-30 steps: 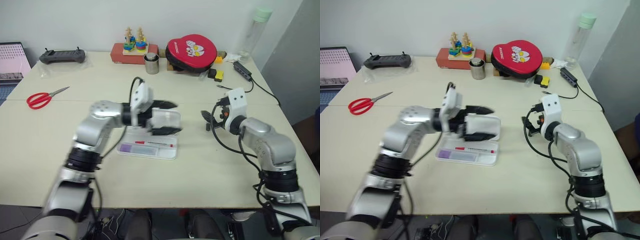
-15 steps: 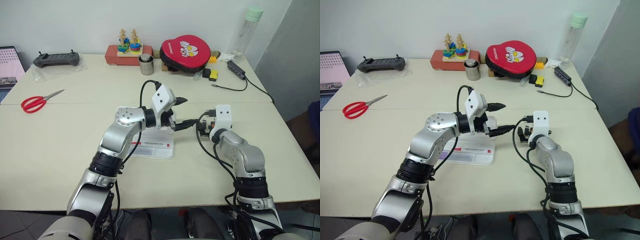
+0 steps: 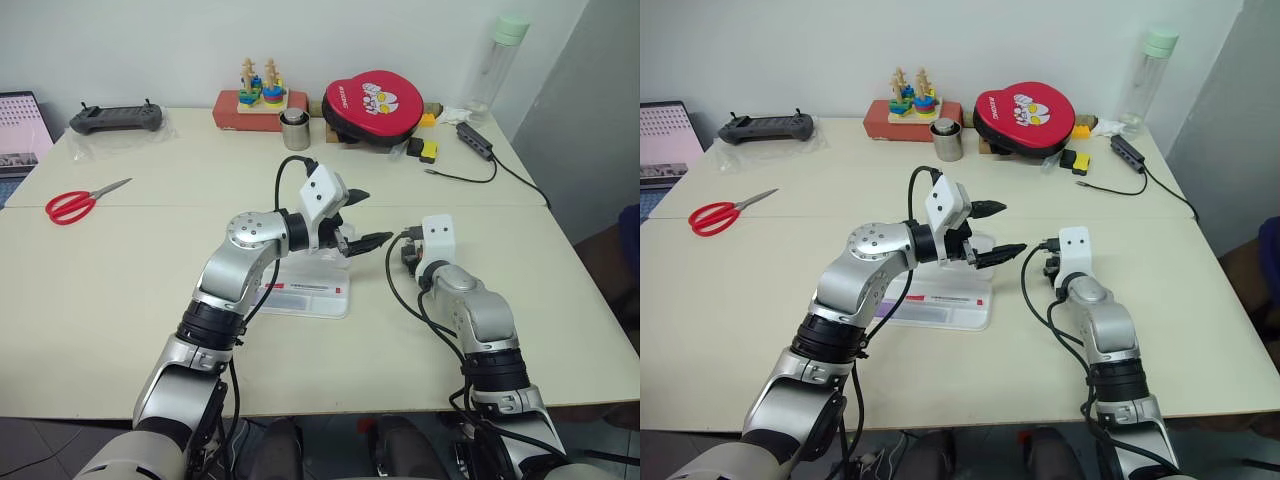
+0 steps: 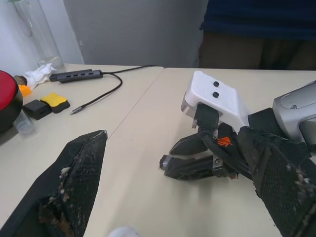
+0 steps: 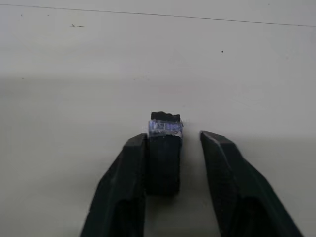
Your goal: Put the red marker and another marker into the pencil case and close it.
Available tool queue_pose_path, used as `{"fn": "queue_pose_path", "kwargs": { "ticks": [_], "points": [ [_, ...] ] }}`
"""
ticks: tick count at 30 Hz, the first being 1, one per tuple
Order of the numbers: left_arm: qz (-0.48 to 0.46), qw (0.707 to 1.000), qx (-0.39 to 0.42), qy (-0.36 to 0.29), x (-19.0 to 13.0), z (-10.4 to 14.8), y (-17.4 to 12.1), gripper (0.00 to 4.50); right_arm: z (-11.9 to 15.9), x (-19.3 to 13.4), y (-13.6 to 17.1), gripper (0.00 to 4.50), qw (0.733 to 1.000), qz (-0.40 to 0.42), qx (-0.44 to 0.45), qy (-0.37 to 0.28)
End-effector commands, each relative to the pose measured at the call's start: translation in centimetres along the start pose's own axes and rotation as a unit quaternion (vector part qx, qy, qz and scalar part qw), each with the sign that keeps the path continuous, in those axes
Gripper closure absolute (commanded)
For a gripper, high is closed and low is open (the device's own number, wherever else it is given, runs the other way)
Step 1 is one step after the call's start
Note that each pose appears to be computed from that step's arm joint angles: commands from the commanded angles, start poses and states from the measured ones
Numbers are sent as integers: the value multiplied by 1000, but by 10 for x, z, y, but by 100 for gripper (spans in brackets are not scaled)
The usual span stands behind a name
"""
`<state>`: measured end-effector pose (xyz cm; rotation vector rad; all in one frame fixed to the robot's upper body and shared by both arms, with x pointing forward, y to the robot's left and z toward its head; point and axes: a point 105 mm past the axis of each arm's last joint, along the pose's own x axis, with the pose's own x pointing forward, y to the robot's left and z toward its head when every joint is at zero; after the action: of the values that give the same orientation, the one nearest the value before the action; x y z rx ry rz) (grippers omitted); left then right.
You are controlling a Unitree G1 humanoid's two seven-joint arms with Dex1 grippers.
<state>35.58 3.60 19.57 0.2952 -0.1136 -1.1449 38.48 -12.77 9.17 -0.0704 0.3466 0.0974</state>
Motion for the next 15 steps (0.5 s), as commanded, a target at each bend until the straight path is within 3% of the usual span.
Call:
{"fn": "queue_pose_path", "kwargs": {
  "ticks": [1,3,6,8,10,12,15],
  "points": [
    [4,999,30,-16,-3,15,0,0,10,-4,-10,370,1000,-13,10,-21],
    [6,999,32,-14,-5,15,1,0,20,-7,-9,414,999,5,8,-44],
    [-10,1000,26,-13,-20,18,-2,0,45,-20,10,415,988,108,-49,-101],
    [-25,999,20,-5,-45,21,-5,0,54,-42,34,415,959,227,-113,-128],
    [-28,1000,10,6,-65,23,-5,0,57,-58,40,415,940,288,-127,-134],
    [-31,999,3,30,-94,19,-8,0,52,-82,51,415,900,382,-171,-119],
    [-10,998,-5,63,-125,10,-7,0,53,-95,59,415,870,441,-193,-104]
  ]
}}
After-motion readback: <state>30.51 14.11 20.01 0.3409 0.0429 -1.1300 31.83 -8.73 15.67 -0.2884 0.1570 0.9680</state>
